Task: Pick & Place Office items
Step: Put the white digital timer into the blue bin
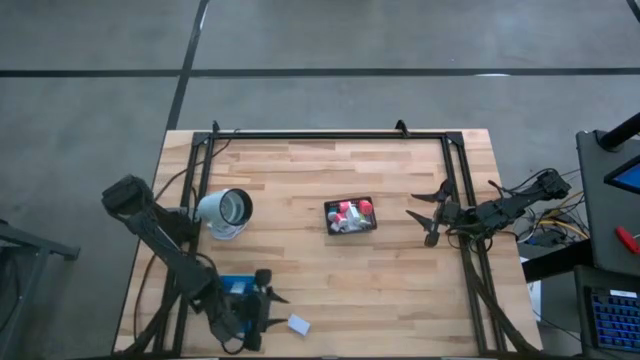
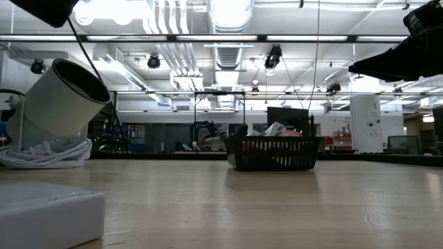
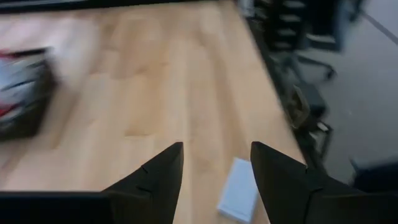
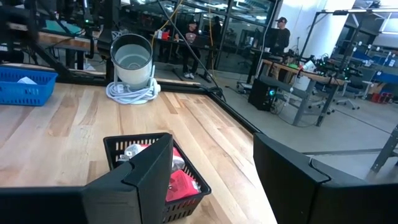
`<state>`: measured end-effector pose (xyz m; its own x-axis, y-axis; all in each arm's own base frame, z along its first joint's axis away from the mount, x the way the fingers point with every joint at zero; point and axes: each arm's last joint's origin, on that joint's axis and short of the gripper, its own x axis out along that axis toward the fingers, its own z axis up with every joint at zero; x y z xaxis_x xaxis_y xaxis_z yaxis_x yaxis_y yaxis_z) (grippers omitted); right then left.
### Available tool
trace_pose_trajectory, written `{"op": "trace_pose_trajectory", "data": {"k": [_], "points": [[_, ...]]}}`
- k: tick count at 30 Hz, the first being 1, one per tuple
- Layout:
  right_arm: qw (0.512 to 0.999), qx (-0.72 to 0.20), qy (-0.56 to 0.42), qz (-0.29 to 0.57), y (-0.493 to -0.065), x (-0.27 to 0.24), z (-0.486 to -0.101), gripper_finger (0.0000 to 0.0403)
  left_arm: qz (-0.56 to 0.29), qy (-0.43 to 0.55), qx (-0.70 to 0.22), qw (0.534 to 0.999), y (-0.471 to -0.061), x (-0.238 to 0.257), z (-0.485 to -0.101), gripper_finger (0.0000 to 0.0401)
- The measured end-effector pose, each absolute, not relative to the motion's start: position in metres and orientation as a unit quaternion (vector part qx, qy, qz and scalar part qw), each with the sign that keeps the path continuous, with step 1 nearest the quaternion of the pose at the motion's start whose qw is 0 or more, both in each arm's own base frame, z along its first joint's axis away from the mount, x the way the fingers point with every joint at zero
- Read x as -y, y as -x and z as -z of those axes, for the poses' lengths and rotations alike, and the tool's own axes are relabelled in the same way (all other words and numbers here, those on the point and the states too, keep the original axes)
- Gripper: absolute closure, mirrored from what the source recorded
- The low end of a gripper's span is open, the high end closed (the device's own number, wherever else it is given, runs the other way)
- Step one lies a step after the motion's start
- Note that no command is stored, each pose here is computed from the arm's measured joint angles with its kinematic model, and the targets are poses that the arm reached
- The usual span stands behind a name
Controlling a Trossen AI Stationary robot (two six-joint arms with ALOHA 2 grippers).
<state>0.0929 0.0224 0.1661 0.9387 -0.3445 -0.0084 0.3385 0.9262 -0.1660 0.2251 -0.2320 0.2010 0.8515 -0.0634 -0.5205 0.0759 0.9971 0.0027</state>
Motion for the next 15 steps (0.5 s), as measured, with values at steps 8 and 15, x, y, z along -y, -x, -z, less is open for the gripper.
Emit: {"op": "trace_pose_trajectory", "data": {"k": [8,15], "points": [[0.981,-0.019,0.082,0.174,-0.093,-0.022,-0.166,0.0186,0.153,-0.074,-0.293,0.941,-0.246,0.232,-0.185,0.0208],[0.981,-0.019,0.081,0.174,-0.093,-0.022,-0.166,0.0186,0.198,-0.083,-0.293,0.932,-0.262,0.231,-0.17,0.0208]]}}
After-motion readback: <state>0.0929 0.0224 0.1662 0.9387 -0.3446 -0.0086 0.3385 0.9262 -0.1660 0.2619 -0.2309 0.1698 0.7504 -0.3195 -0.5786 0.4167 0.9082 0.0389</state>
